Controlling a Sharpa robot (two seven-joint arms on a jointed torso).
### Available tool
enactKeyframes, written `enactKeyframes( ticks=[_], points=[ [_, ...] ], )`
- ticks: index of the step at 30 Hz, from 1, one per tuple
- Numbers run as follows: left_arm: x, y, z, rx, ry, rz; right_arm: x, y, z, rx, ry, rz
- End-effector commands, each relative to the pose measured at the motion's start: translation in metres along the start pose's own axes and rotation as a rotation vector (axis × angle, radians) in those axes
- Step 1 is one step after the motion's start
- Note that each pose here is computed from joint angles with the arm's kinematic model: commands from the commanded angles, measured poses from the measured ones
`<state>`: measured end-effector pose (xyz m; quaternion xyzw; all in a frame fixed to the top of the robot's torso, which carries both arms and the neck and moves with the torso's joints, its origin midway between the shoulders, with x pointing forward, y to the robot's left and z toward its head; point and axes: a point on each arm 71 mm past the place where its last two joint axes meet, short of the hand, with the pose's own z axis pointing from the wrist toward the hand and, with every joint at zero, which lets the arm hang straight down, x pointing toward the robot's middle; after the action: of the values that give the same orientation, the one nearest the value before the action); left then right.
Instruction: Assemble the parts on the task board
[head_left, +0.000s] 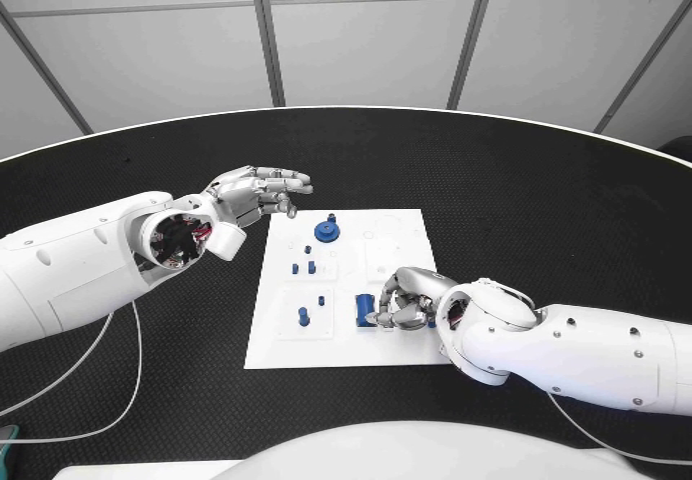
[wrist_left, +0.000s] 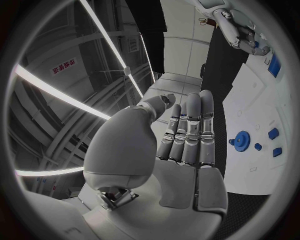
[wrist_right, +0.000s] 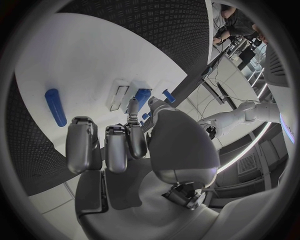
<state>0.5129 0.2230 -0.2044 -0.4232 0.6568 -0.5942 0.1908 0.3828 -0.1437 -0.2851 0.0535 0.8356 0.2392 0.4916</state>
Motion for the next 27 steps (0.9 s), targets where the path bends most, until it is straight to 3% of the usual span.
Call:
enactKeyframes(
  ticks=[1, 13, 19, 27],
  points=[
    [0.0005, 0.0000, 0.0002, 0.000, 0.002, 0.000, 0.001, 0.000, 0.003, 0.007, 0.003, -0.004],
    [0.0005, 0.0000, -0.0002, -0.001, 0.002, 0.000, 0.002, 0.001, 0.006, 0.012, -0.002, -0.004],
    [0.0005, 0.0000, -0.0004, -0.001, 0.002, 0.000, -0.002, 0.001, 0.002, 0.003, -0.038, 0.001],
    [0.0001, 0.0000, -0.0008, 0.000, 0.001, 0.000, -0.015, -0.002, -0.016, -0.041, -0.132, 0.053]
  ],
)
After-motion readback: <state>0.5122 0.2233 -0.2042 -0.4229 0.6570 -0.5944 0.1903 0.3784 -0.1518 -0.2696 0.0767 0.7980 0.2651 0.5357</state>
